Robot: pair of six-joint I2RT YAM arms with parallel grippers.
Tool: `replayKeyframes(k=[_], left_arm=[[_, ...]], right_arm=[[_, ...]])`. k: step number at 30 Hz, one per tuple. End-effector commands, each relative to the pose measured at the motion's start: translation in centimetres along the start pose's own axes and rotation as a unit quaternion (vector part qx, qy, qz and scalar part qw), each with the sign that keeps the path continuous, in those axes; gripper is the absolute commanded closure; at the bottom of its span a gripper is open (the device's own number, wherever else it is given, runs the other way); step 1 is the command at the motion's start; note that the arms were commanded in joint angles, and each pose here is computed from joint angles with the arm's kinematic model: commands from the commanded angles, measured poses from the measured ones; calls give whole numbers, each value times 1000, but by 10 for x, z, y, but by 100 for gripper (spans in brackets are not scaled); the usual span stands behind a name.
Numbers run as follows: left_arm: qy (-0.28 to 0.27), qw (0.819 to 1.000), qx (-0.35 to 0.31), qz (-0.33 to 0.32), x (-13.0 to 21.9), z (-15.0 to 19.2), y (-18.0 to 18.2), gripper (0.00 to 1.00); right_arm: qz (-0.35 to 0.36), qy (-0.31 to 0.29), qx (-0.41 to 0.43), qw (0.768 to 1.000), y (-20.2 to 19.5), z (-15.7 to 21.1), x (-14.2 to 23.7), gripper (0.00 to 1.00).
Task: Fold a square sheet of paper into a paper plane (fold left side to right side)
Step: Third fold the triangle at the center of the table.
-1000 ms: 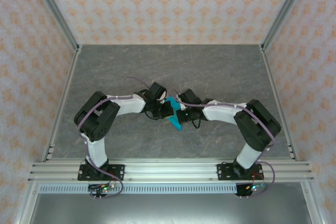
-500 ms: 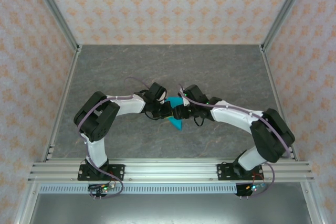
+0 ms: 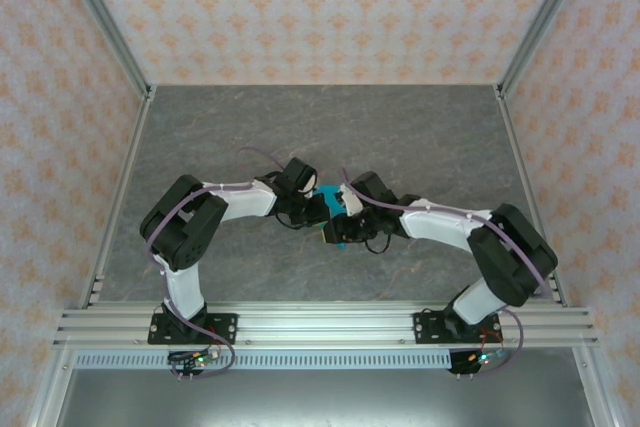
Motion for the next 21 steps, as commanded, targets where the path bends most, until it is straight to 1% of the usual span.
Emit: replayKeyframes(k=[1,6,21], left_arm=[[-15,1000,-2,-15,8,3,4,90],[-14,1000,-2,-16,7,3,4,91],[-14,1000,-3,-18,7,2,4,91]], right_arm=[[-10,8,-13,1000,-3,-3,-7,61],[0,4,-17,1000,-6,-5,-10,61],[8,25,-29,999,-15,0,-20,62]])
Point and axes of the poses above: each hand's point on the last joint's axis, 136 mm out from that joint toward the fingers, its own x axis back along the fingers, its own y axis along the line the jaws close on, z = x × y, the point moved 10 cm from there along x, back along the fingers, and after that the axes turned 4 degrees about x, right-handed, at the moved point
